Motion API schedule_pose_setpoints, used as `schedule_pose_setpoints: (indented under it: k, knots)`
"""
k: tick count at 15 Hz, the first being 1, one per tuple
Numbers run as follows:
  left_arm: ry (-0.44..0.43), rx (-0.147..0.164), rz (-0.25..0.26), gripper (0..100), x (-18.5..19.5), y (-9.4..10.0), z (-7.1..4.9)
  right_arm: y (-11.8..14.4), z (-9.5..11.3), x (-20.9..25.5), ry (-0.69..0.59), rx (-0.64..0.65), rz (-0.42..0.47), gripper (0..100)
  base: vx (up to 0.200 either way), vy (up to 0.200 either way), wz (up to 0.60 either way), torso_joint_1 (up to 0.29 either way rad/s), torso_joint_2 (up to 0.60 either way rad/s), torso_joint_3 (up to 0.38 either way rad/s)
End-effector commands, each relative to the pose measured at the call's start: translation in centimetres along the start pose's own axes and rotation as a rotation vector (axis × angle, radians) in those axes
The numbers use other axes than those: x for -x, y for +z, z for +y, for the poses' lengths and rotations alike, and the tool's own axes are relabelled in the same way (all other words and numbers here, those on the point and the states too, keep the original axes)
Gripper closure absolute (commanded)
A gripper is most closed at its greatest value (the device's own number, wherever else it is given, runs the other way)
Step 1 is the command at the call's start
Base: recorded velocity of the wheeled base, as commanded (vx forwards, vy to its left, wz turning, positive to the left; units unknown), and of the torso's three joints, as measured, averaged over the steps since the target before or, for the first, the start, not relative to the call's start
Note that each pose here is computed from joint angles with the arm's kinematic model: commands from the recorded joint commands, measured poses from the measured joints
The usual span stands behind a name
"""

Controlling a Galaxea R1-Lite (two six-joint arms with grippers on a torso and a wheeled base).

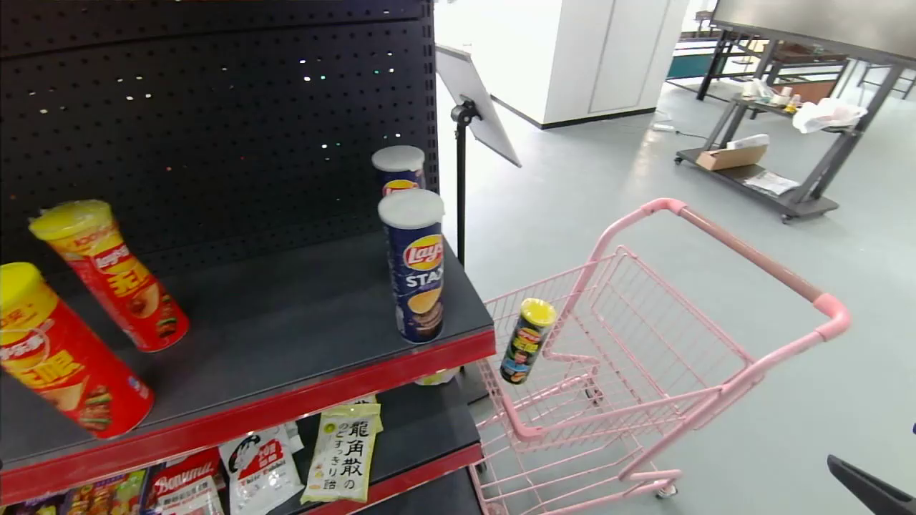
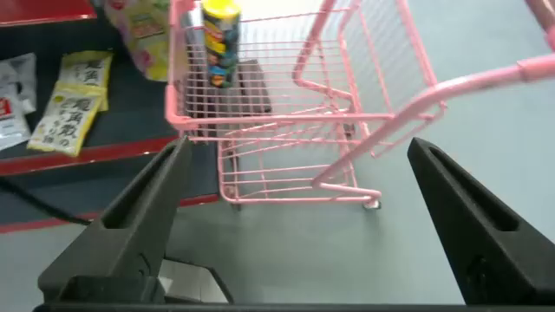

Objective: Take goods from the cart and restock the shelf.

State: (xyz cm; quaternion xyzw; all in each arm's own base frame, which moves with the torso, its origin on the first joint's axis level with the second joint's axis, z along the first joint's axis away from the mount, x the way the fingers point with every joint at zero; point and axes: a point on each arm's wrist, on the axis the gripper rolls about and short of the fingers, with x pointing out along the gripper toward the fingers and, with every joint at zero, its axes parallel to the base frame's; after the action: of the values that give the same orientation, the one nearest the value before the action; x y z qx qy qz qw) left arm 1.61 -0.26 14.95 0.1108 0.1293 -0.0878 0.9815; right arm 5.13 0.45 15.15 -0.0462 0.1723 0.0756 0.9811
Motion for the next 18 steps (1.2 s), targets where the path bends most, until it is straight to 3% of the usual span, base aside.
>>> schedule_pose_setpoints:
  k: [1, 7, 18]
  knots:
    - [0.001, -0.001, -0.012, 0, 0.2, 0.0, 0.0, 0.0, 0.0, -0.1, 0.001, 0.000, 0.005, 0, 0.000, 0.000, 0.00, 0.000, 0.00, 0.000]
    - [0.005, -0.001, -0.025, 0, 0.5, -0.7, -0.2, 0.6, -0.2, -1.0, -0.008, -0.009, 0.044, 0, 0.000, 0.000, 0.00, -0.008, 0.01, 0.012]
    - [0.012, -0.005, -0.050, 0, 0.9, -1.0, -0.2, 1.2, -0.5, -3.4, 0.002, -0.009, 0.073, 0, 0.000, 0.000, 0.00, -0.142, 0.34, 0.187]
